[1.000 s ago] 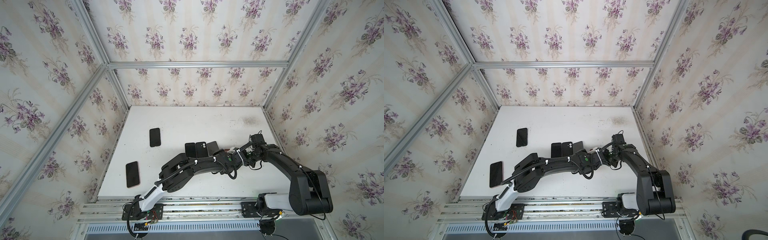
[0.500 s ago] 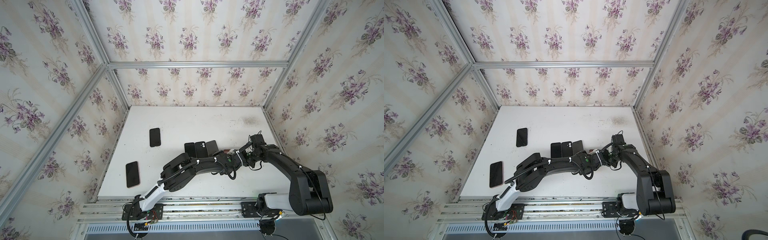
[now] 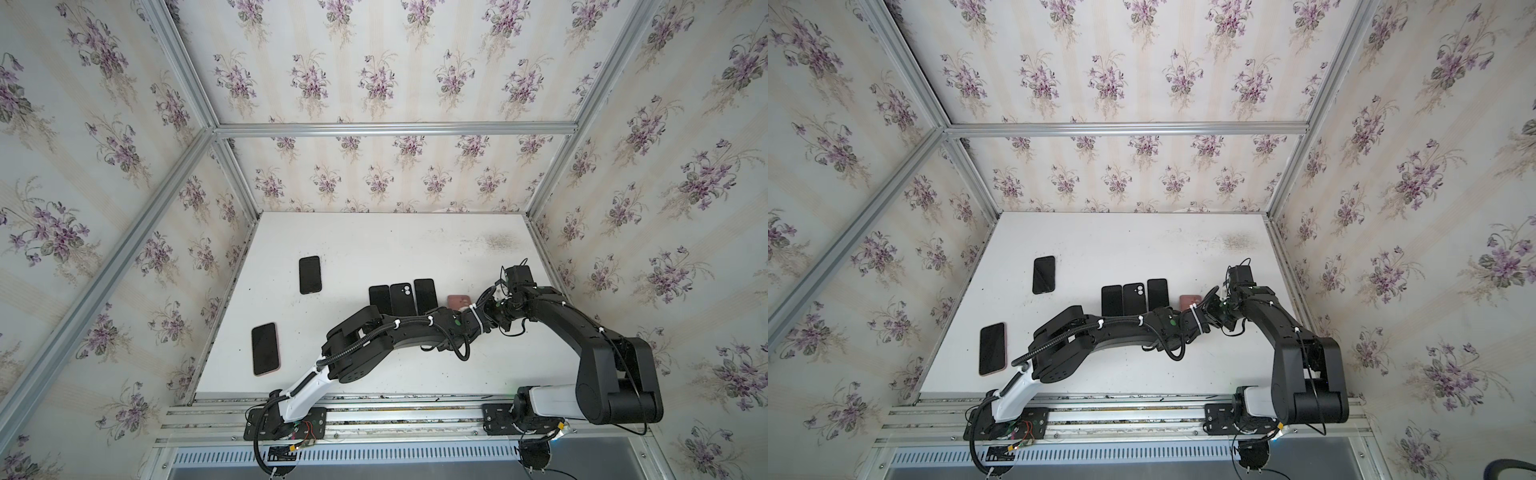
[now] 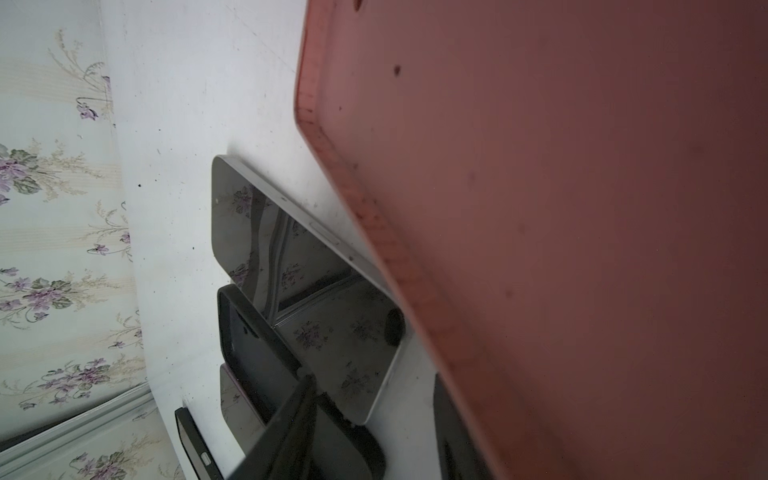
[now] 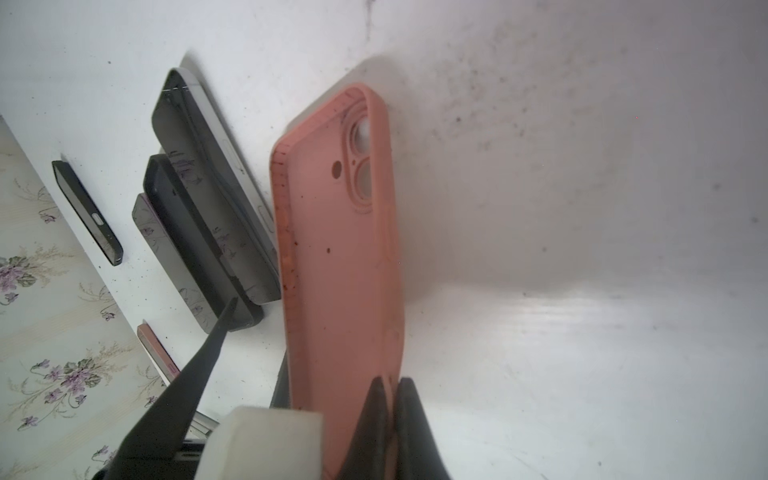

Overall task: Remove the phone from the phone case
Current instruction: 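Lower the silver phone with the left and pink case with the right onto the table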

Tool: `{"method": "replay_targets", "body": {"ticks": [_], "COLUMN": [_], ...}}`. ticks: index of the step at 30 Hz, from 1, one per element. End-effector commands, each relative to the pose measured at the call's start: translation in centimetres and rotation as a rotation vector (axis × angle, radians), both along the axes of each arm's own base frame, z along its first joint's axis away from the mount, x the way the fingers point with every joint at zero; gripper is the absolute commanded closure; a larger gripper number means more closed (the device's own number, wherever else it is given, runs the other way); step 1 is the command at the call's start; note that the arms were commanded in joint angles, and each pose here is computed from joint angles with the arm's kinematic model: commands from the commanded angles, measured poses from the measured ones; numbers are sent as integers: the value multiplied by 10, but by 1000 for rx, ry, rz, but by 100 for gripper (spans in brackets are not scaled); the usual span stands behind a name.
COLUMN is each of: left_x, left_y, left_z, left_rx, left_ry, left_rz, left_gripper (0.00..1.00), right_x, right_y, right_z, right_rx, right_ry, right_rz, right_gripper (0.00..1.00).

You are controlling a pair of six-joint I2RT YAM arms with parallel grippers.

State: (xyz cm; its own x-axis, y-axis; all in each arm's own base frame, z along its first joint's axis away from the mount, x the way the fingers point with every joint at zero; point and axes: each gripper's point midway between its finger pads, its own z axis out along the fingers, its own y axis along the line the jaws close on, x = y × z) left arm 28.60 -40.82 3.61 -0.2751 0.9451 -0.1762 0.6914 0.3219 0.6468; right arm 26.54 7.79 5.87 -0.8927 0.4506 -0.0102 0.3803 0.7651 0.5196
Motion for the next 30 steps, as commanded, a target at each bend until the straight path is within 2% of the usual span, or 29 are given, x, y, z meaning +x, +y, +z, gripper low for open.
{"method": "replay_targets", "body": {"ticks": [1, 5, 11, 20, 30], "left_x": [-2, 1, 4, -2, 14], "left_y": [-3, 1, 27, 82, 158], "left_z": [10, 34, 77, 105, 144], "left_rx": [-28, -101, -246, -418, -677], "left_ry": [11, 0, 7, 59, 64], "left_rz": [-12, 24, 111, 235, 487], "left_gripper": [37, 22, 8, 1, 0], "right_x": [11, 22, 47, 74, 76], "right_y": [1, -5, -8, -5, 20], "right_z": [5, 4, -3, -18, -39], "right_rx": [3, -31, -45, -24, -48], "right_ry": [-43, -70, -117, -182, -183], "right_rz": [23, 26, 5, -19, 31], "right_gripper": [100, 100, 100, 100, 100]}}
